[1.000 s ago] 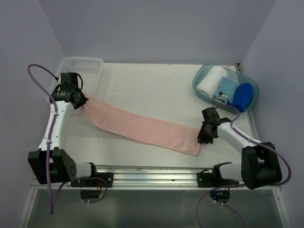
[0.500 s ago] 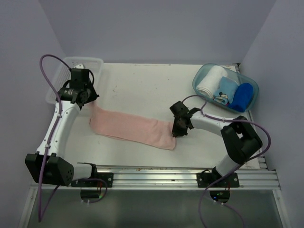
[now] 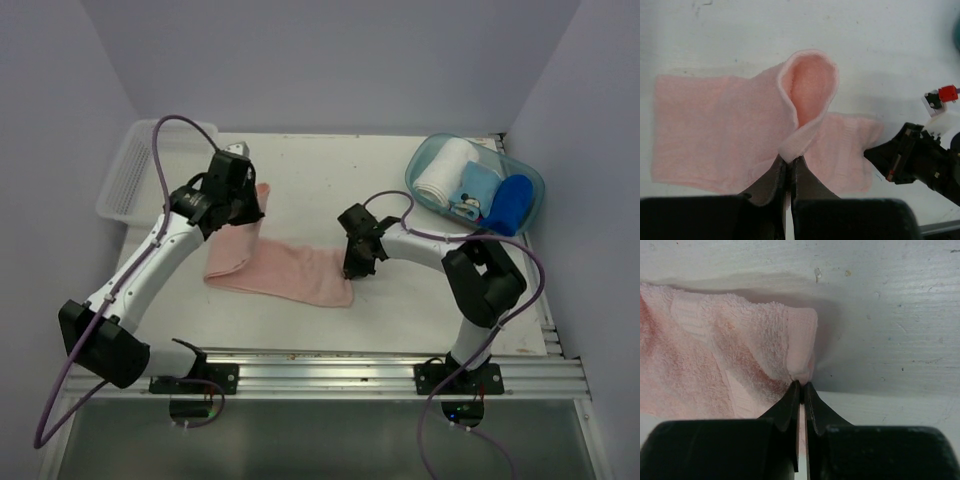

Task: Roll the towels
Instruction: Fold the towel

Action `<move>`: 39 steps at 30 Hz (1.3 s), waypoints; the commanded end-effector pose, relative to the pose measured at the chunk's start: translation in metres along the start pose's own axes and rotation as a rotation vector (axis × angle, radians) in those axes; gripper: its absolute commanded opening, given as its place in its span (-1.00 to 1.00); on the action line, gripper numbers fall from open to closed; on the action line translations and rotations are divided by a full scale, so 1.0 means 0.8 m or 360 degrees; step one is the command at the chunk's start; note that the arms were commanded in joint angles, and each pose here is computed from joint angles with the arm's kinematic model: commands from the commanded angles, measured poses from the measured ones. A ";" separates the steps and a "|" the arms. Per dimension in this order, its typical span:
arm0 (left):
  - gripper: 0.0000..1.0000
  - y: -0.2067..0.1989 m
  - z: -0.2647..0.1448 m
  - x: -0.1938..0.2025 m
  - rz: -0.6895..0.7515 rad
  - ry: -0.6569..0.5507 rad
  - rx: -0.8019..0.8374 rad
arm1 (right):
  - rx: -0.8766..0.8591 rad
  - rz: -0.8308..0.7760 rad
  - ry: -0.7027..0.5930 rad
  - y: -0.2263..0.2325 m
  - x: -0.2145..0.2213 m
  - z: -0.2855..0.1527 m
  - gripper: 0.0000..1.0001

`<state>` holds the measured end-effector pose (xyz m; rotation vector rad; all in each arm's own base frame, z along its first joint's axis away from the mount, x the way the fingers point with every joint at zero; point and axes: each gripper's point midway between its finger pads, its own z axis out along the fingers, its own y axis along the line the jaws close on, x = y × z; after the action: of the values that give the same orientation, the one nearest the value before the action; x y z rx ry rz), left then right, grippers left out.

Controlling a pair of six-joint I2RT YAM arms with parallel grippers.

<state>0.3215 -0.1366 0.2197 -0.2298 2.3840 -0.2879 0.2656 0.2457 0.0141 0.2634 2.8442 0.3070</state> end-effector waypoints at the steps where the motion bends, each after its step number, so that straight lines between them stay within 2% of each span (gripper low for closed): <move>1: -1.00 -0.053 0.016 0.015 -0.0044 0.0047 0.0174 | -0.0002 0.0026 -0.0014 0.010 -0.006 0.014 -1.00; 7: -1.00 -0.127 0.033 0.071 0.0054 0.0198 0.0345 | 0.0019 0.0026 -0.0030 0.007 -0.009 0.008 -1.00; 11: -1.00 -0.134 0.041 0.087 0.0105 0.0246 0.0320 | 0.0048 0.0063 -0.0080 -0.003 -0.014 -0.004 -0.99; 16: -1.00 -0.124 0.039 0.076 0.0135 0.0190 0.0248 | 0.0064 0.0075 -0.0149 -0.027 -0.021 -0.023 -0.57; 20: -1.00 -0.131 0.036 0.079 0.0156 0.0213 0.0309 | 0.0070 0.0045 -0.0142 -0.031 -0.018 -0.025 -0.50; 27: -1.00 -0.138 0.026 0.072 0.0150 0.0187 0.0358 | 0.0065 0.0051 -0.0161 -0.031 -0.021 -0.020 -0.66; 28: -1.00 -0.140 0.023 0.068 0.0146 0.0171 0.0368 | 0.0075 0.0051 -0.0165 -0.032 -0.022 -0.018 -0.80; 31: -1.00 -0.146 0.012 0.055 0.0136 0.0128 0.0395 | 0.0108 0.0094 -0.0150 -0.039 -0.019 -0.011 -1.00; 35: -1.00 -0.150 -0.001 0.036 0.0142 0.0054 0.0407 | 0.0178 0.0198 -0.0209 -0.061 -0.018 -0.017 -1.00; 39: -1.00 -0.155 0.001 0.040 0.0148 0.0092 0.0432 | 0.0178 0.0251 -0.0246 -0.071 -0.016 -0.025 -1.00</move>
<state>0.3038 -0.2588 0.2035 0.0047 2.4501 -0.5159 0.2606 0.2002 0.0178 0.4259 2.7575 0.1991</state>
